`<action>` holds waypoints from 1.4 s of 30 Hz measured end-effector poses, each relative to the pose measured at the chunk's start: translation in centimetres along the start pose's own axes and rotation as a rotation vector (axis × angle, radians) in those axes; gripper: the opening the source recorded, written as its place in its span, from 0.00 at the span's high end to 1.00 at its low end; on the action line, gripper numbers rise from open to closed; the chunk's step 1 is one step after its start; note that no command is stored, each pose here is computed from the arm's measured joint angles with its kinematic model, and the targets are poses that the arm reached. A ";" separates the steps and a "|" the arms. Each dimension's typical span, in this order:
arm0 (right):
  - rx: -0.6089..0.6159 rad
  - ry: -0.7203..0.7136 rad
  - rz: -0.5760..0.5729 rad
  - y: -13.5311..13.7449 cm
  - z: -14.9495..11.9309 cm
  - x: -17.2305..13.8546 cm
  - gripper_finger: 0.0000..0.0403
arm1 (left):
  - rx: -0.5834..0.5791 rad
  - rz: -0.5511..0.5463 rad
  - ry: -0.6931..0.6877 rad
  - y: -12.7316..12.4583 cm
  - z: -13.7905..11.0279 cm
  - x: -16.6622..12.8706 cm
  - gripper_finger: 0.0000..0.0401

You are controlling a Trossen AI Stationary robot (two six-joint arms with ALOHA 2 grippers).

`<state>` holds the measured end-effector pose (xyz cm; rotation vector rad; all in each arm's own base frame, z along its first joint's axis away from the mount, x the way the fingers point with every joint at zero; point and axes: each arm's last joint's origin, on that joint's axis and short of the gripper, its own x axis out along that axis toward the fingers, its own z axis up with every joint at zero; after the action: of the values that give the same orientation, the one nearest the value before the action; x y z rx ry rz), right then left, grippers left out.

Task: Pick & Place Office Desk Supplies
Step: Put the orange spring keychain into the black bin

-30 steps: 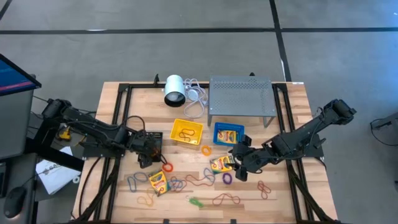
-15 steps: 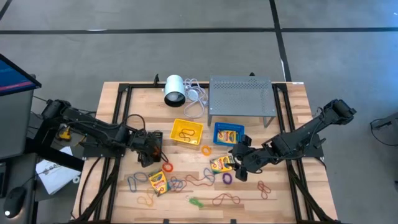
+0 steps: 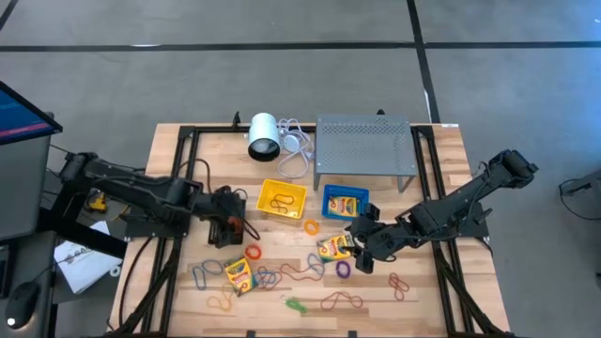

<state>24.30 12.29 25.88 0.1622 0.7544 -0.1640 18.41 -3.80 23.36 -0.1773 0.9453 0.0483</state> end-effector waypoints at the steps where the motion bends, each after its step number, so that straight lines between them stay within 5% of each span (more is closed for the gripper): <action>1: 0.000 0.000 0.000 0.0 0.0 0.0 0.37 | 0.022 -0.029 -0.010 -0.3 0.2 0.0 0.51; 7: 0.004 0.000 -0.004 -0.1 0.1 0.1 0.37 | 0.154 -0.129 -0.036 -2.4 0.8 1.8 0.48; 27: 0.017 0.001 -0.019 -0.6 0.3 0.3 0.37 | 0.465 -0.143 0.162 -5.7 0.5 6.9 0.45; 42: 0.014 0.002 -0.016 -0.5 0.3 0.2 0.37 | 0.493 -0.129 0.365 -6.4 -0.1 10.3 0.47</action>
<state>24.55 11.74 25.86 0.1697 0.7568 -0.1841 25.08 -10.50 15.78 0.2177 1.2768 -0.3445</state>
